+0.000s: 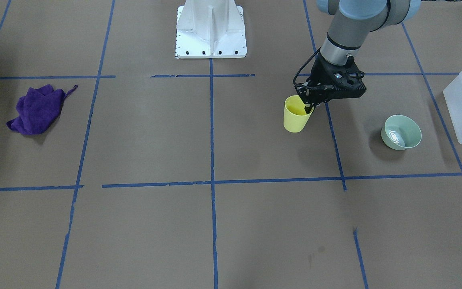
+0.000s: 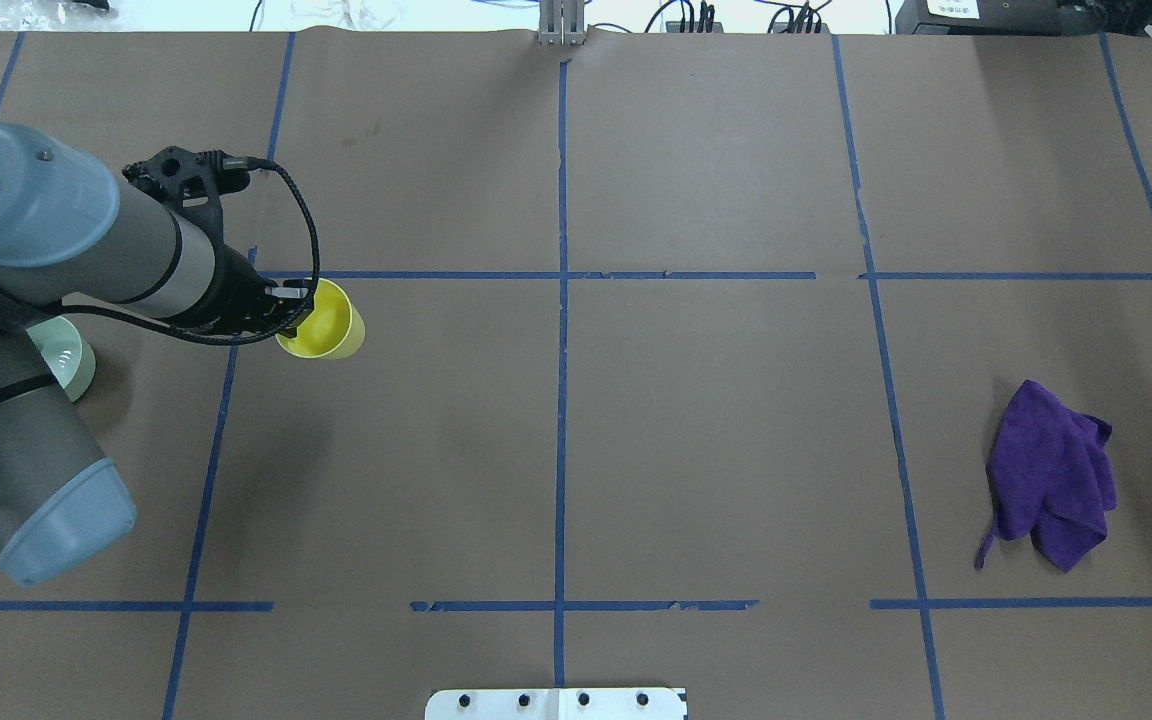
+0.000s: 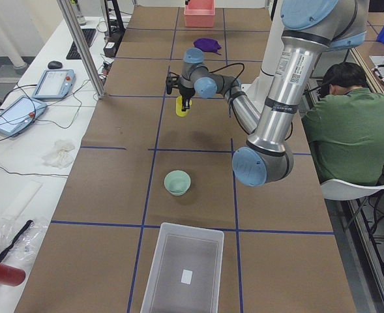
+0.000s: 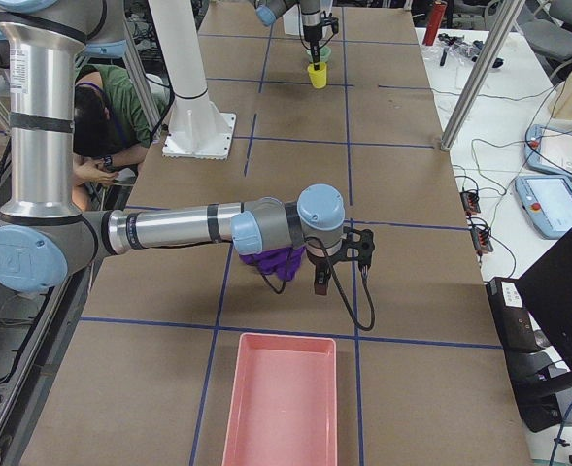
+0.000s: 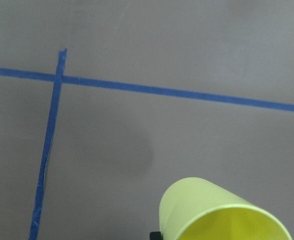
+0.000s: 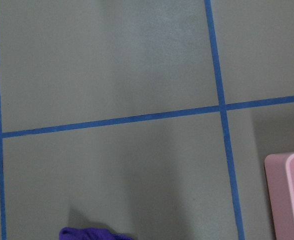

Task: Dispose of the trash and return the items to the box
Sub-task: 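Lift the yellow cup with the left gripper while the right reaches for the cloth, then carry the cup toward the clear bin while the right gripper grasps the purple cloth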

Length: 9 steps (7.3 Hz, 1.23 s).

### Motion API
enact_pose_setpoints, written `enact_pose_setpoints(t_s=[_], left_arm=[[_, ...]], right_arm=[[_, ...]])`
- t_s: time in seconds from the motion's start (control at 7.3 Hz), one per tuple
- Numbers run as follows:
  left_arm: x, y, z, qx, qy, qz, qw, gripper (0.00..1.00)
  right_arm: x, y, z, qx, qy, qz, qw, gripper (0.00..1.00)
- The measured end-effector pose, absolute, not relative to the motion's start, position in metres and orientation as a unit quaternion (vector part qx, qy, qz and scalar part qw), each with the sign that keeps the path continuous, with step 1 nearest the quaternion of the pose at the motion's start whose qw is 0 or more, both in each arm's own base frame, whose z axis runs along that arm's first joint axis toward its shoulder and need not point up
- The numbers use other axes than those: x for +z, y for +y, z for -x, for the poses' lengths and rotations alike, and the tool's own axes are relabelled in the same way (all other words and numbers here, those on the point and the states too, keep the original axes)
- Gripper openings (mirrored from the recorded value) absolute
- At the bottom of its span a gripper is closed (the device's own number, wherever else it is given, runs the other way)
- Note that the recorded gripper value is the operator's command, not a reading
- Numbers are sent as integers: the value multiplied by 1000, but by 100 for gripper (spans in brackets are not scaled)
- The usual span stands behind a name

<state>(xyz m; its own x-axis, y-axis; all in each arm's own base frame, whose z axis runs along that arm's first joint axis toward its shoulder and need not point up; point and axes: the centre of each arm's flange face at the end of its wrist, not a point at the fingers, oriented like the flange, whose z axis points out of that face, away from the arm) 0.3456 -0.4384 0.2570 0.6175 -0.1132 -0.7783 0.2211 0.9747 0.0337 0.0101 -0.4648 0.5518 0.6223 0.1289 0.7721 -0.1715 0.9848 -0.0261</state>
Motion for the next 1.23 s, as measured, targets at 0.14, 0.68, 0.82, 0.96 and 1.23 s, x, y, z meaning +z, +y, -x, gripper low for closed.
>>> enact_pose_setpoints(t_s=[0.14,0.68,0.82,0.96,1.23], left_arm=[[242,-442,-329,-95,426,-67,897,0],[241,-504,-202,-31,376,-133,916,0],[249,-518,-168,-5,355,-152,922,0],[264,-528,-140,24,336,-163,927,0],[304,-540,-84,76,298,-177,935,0]], right_arm=[[537,-458,25,85,-407,-23,909,100],[549,-378,161,67,-383,-38,921,100],[554,-365,185,57,-373,-37,925,100],[561,-358,203,48,-364,-35,930,99],[571,-360,231,35,-356,-32,933,1]])
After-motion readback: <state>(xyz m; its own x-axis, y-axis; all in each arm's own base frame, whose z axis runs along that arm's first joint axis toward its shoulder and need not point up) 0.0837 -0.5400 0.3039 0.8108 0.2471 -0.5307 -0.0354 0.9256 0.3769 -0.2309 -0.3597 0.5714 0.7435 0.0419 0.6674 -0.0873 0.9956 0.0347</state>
